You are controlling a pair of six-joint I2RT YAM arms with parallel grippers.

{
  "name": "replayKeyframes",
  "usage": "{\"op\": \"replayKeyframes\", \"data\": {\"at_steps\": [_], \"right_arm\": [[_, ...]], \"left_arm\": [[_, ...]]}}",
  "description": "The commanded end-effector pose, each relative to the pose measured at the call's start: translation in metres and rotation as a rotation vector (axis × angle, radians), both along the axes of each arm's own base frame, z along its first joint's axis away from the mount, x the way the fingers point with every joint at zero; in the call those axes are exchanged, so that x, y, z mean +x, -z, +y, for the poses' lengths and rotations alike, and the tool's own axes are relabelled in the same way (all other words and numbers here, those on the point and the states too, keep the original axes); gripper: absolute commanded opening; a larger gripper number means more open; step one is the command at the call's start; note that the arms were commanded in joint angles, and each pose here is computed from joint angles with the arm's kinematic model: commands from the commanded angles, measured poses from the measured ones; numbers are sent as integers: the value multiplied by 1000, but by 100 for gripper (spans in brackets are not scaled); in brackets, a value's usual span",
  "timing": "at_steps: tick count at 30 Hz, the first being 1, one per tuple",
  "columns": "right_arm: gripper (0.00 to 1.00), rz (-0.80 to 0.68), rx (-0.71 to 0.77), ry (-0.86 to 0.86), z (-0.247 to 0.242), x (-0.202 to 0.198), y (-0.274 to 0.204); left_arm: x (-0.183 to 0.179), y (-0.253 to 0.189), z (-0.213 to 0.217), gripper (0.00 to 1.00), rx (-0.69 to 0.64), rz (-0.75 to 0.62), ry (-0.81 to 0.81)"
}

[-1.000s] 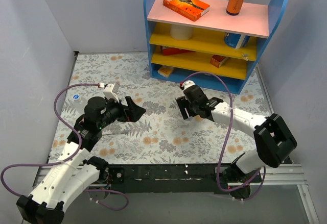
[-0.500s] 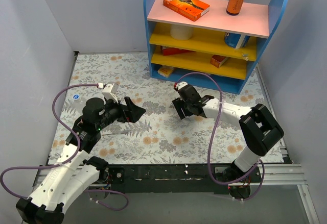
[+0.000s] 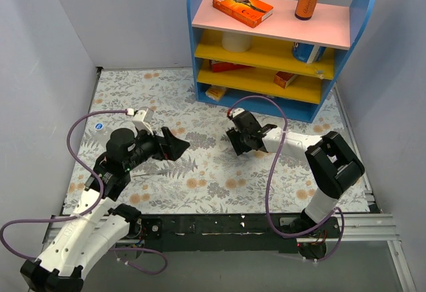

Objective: Unload the batteries from the remote control

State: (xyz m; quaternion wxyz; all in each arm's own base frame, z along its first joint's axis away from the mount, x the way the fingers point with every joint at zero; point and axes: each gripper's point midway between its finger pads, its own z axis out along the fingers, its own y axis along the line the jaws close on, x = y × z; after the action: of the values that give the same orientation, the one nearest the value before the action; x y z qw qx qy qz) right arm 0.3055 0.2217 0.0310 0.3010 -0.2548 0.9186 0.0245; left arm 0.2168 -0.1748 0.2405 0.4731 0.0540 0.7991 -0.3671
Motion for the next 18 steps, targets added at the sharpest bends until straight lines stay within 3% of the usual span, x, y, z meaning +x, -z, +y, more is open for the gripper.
{"op": "replayKeyframes", "data": {"at_steps": [1,12,18], "right_arm": [[66,-12,48,-2,2,-2,-5],[46,-22,192,-62,1,-36,-27],[39,47,336,-142,14,-69,-32]], "left_arm": [[-2,-8,-2,98,-5,-40,21],[13,13,2,98,28,58,-53],[14,24,-8,92,35,173,-20]]}}
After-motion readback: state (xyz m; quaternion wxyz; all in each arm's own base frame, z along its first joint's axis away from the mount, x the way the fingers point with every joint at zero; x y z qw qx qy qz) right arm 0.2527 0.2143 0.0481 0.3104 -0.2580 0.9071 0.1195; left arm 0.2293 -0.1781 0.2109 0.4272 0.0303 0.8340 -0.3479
